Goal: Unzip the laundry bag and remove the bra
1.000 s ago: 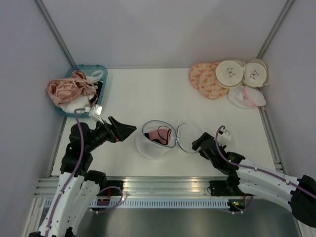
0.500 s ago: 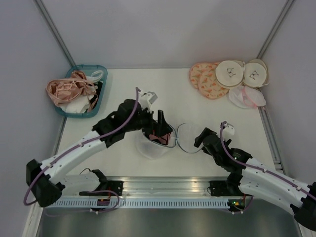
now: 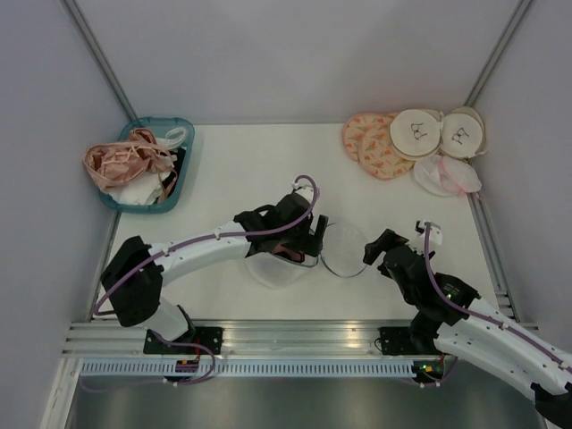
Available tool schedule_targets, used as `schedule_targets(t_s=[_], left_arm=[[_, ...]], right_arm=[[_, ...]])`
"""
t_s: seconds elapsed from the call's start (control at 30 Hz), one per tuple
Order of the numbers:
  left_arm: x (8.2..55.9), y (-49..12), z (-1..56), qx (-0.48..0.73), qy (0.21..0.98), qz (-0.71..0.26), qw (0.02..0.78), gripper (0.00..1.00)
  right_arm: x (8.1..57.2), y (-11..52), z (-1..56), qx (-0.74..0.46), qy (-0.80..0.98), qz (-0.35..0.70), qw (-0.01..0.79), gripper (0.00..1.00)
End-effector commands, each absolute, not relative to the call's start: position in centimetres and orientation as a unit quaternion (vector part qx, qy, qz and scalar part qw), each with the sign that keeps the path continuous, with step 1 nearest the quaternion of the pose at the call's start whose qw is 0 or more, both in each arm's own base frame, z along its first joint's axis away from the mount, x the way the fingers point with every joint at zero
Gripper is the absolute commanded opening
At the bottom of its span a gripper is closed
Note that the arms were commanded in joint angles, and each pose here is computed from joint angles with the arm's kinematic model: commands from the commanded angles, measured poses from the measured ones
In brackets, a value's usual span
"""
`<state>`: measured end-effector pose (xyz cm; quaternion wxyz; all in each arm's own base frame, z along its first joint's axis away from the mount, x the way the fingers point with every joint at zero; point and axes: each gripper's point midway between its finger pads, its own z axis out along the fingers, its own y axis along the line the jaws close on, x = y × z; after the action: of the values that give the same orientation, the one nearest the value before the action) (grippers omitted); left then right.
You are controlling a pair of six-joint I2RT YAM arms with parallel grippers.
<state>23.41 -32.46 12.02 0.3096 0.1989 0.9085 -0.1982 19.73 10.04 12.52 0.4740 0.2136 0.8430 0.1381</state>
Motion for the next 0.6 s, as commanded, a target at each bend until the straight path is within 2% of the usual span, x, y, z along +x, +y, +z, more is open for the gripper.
schedule_targets(t_s=[0.0, 0.57], left_arm=[[25.1, -32.7, 11.9, 0.185, 0.908, -0.166, 0.338, 0.93], [26.2, -29.4, 7.0, 0.138, 0.930, -0.059, 0.336, 0.70]], right_arm=[[19.7, 9.3, 13.7, 0.214, 0.836, 0.131, 0.488, 0.98], [19.1, 8.4, 13.9, 0.214, 0.830, 0.139, 0.497, 0.97]])
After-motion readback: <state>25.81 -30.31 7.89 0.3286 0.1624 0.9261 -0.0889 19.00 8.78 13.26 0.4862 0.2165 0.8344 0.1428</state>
